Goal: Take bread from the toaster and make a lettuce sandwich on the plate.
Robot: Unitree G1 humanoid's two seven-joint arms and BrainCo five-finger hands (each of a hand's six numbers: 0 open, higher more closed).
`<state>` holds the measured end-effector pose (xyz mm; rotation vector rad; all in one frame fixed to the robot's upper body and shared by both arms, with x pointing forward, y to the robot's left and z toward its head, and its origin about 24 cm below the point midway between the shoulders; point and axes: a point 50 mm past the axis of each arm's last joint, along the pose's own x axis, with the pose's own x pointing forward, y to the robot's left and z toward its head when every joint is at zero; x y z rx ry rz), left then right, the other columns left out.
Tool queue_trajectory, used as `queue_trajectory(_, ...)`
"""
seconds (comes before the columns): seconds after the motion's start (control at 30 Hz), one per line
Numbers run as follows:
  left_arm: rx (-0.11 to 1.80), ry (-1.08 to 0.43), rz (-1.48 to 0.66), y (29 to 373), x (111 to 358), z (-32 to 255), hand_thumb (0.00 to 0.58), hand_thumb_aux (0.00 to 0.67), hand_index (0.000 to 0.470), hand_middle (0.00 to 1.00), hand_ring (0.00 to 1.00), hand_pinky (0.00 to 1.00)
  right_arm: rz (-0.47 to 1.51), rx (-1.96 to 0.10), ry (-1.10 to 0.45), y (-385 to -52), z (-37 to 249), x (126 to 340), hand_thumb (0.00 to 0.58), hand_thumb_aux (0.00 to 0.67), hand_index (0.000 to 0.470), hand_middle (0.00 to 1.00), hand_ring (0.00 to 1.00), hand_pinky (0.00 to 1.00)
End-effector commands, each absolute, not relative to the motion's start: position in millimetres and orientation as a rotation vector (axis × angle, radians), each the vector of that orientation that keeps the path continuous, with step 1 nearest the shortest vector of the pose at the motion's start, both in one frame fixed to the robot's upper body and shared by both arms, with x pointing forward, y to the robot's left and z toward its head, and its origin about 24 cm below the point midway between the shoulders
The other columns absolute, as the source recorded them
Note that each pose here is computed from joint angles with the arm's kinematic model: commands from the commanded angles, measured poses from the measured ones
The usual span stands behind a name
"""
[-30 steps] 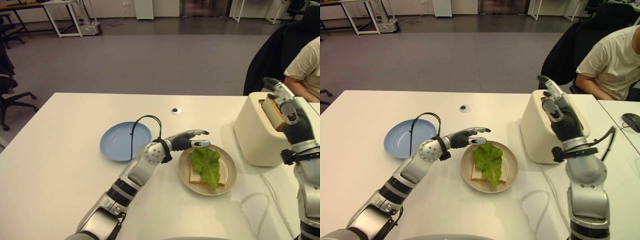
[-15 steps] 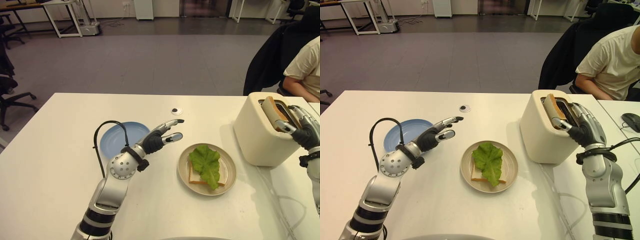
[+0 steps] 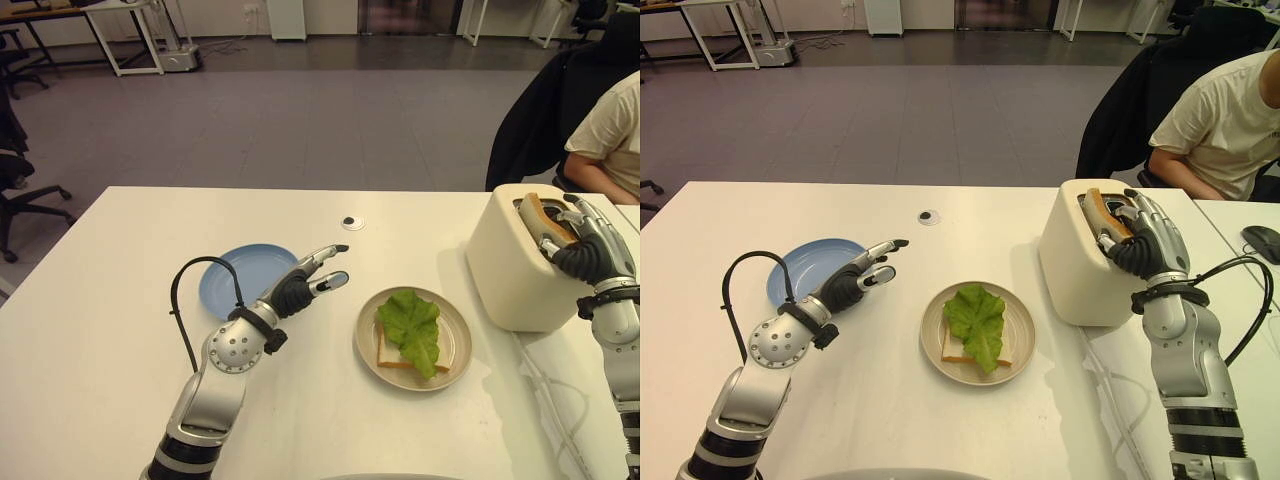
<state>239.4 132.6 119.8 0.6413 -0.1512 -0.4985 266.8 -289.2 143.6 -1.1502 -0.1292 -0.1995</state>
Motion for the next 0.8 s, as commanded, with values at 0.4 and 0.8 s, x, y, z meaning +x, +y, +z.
queue_trajectory(0.4,0.650,-0.177,-0.500,124.0,240.0,119.8,0.000,0.000,0.000,0.00,0.00,0.00,-0.139,-0.698,-0.511,-258.8,247.9,253.8,0.580,0.670,0.470,0.00,0.00,0.00)
queue_trajectory(0.8,0.682,-0.239,-0.506,122.6,237.0,133.3,0.000,0.000,0.000,0.00,0.00,0.00,0.736,-0.502,-0.016,-232.4,193.2,215.5,0.580,0.670,0.470,0.00,0.00,0.00)
